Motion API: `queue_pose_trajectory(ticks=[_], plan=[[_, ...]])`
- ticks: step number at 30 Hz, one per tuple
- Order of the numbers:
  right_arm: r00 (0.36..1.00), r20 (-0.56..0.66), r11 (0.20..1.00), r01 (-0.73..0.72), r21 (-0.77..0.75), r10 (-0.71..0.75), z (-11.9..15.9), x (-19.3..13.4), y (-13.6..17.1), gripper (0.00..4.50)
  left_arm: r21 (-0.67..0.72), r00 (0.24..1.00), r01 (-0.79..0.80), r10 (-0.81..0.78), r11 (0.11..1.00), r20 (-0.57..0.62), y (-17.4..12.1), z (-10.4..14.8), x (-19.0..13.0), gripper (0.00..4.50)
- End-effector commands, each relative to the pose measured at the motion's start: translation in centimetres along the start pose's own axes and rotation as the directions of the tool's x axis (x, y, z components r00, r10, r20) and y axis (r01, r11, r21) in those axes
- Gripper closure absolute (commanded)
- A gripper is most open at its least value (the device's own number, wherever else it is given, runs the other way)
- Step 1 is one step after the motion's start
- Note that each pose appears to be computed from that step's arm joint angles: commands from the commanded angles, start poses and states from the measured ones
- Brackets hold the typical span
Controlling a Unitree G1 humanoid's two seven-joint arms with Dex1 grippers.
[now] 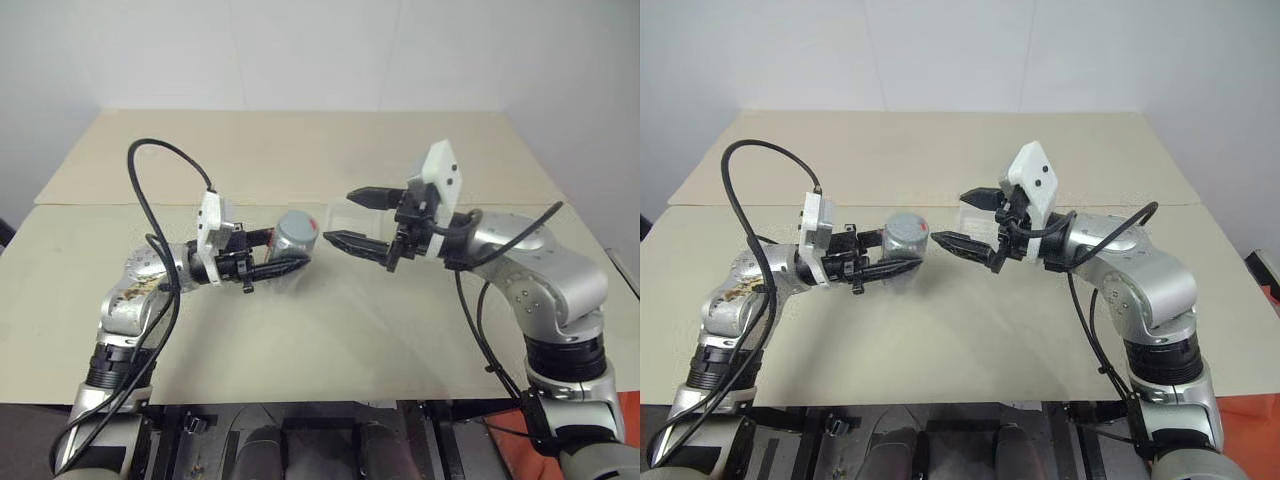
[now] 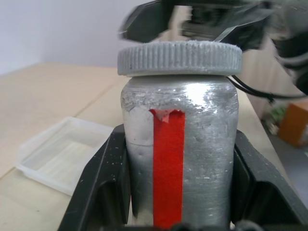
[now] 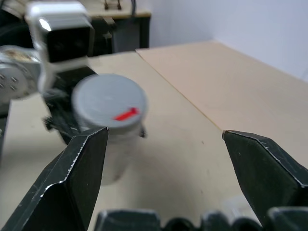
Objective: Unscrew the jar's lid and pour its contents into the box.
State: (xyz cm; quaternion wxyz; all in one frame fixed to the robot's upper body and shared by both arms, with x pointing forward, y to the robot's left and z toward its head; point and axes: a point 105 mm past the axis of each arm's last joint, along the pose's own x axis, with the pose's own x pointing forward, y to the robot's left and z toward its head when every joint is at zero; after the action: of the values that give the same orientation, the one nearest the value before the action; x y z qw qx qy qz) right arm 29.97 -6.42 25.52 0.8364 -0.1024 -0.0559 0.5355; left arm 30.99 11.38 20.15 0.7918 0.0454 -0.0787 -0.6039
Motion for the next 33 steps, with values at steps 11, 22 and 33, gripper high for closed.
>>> queue_pose_trajectory(ticks=[11,22,33], plan=[[0.995,-0.077,0.998,0.057,-0.032,-0.059,-1.8,0.9,-0.6,0.06,0.043,0.997,0.049,-0.051,0.998,0.05,-0.9,1.7,0.5,2.08],[0.999,-0.022,0.999,0.027,-0.037,-0.028,-0.1,2.1,0.1,0.06,0.04,0.994,0.104,-0.103,0.994,-0.024,-1.4,0.4,0.7,2.08],[0.999,-0.037,1.0,-0.01,-0.025,0.009,-0.3,2.6,1.1,0.06,0.046,0.991,0.129,-0.127,0.991,-0.032,-1.0,0.4,1.1,2.08]])
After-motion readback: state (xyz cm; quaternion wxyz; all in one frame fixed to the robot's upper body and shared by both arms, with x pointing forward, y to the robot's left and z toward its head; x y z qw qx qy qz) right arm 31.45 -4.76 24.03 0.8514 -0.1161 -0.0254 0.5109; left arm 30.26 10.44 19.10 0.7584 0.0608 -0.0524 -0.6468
